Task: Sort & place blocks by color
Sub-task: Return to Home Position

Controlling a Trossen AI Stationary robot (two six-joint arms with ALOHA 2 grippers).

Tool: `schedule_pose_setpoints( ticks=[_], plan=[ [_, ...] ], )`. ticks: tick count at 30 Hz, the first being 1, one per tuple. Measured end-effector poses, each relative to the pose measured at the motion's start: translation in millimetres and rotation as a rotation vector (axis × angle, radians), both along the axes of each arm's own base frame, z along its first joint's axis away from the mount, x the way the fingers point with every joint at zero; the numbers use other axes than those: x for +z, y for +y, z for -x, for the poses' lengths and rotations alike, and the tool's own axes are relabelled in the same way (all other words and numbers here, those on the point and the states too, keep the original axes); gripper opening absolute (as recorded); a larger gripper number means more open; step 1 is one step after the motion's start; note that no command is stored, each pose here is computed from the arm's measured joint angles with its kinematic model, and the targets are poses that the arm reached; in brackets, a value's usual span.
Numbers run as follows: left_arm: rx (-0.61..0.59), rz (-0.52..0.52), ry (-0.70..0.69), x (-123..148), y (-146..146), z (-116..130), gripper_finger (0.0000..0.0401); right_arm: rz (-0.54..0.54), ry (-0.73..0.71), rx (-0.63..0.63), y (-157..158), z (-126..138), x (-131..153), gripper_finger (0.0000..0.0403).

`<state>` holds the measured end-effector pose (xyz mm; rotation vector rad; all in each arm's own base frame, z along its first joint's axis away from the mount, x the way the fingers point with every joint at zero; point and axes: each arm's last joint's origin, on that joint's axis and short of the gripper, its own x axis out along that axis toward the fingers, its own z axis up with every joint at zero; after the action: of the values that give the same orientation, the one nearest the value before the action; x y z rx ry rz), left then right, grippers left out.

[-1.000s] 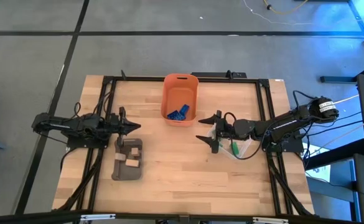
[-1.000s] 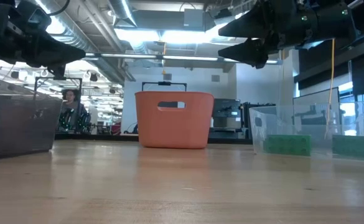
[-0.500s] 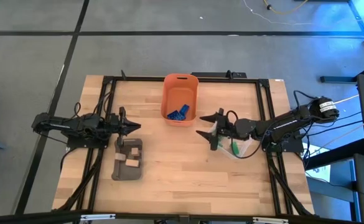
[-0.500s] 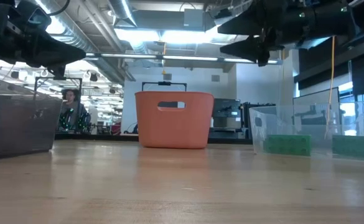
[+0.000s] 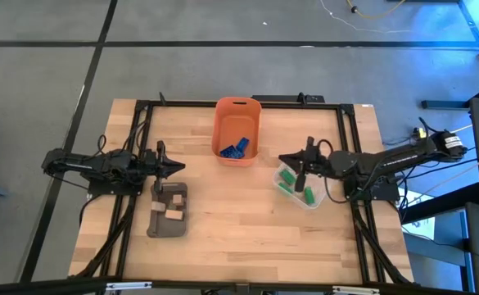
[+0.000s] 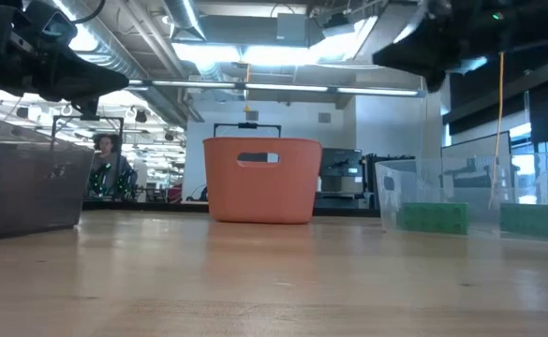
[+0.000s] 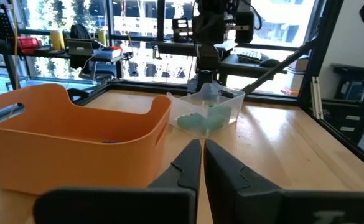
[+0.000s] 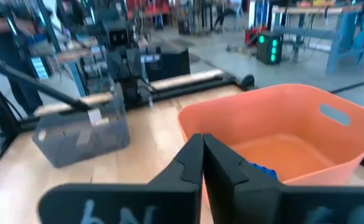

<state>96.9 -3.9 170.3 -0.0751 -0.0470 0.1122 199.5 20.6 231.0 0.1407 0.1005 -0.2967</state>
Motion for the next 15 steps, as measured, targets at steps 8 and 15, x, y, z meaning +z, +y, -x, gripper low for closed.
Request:
schedule_pose_setpoints(
  ticks=[8,15],
  plan=[
    [0.000,0.000,-0.001,0.1,0.0,0.0,0.0001,-0.043,-0.223,0.027,-7.4,44.1,-25.5,0.0002],
    [0.001,0.000,-0.002,0.1,0.0,0.0,0.0000,-0.070,-0.292,0.048,-10.6,67.6,-43.1,0.0002]
  ],
)
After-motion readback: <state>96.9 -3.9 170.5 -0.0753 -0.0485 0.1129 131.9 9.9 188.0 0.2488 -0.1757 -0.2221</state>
